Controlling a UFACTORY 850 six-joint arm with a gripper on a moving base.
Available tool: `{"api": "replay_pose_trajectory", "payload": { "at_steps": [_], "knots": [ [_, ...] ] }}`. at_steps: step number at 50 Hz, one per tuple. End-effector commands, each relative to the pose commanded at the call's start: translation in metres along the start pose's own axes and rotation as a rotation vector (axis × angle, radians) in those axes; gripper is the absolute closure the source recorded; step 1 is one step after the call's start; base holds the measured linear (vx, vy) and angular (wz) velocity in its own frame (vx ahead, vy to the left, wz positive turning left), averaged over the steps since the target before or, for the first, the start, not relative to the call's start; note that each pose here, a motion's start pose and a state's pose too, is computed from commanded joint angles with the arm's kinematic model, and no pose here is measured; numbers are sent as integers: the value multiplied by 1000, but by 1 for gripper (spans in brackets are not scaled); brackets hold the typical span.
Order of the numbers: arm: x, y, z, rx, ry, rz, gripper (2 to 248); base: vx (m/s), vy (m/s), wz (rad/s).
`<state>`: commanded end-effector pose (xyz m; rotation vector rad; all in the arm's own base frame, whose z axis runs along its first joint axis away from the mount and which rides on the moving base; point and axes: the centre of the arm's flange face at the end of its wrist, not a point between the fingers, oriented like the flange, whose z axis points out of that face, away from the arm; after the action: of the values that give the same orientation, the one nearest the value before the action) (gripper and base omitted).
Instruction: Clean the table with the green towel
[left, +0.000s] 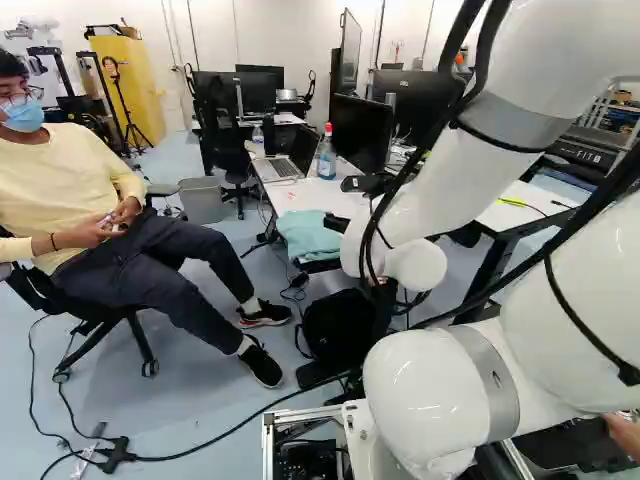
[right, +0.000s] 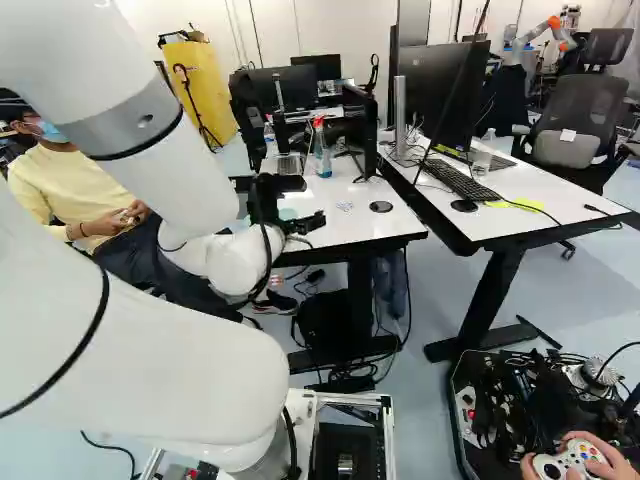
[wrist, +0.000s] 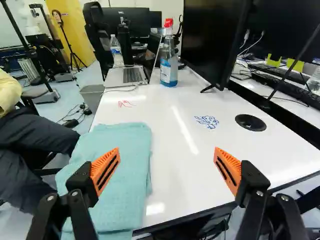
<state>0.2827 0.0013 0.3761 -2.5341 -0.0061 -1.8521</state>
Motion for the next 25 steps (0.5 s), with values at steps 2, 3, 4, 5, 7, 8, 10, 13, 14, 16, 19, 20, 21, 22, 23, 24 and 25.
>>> {"api": "replay_pose_trajectory", "payload": {
  "at_steps": [2, 3, 4, 5, 7, 8, 10, 13, 14, 16, 19, 20, 21, 22, 23, 24, 25],
  "knots": [
    [2, 0, 1, 1, 3, 0, 3, 0, 0, 0],
    [4, -1, 2, 2, 5, -1, 3, 0, 0, 0],
    [5, -1, 3, 3, 6, -1, 3, 0, 0, 0],
    [6, -1, 4, 4, 7, -1, 3, 0, 0, 0],
    [8, -2, 5, 6, 9, -2, 3, 0, 0, 0],
    [9, -2, 5, 7, 9, -2, 3, 0, 0, 0],
    [10, -3, 7, 10, 7, -3, 3, 0, 0, 0],
    [12, -4, 9, 14, 1, -5, 3, 0, 0, 0],
    [12, -5, 10, 16, -1, -5, 3, 0, 0, 0],
    [13, -6, 12, 20, -7, -7, 3, 0, 0, 0],
    [13, -9, 14, 27, -17, -9, 3, 0, 0, 0],
    [14, -10, 15, 30, -20, -10, 3, 0, 0, 0],
    [14, -10, 16, 33, -24, -11, 3, 0, 0, 0],
    [14, -11, 17, 36, -27, -12, 3, 0, 0, 0],
    [14, -12, 18, 38, -31, -13, 3, 0, 0, 0],
    [14, -13, 19, 41, -34, -14, 3, 0, 0, 0],
    [14, -14, 20, 44, -38, -15, 3, 0, 0, 0]
  ]
}}
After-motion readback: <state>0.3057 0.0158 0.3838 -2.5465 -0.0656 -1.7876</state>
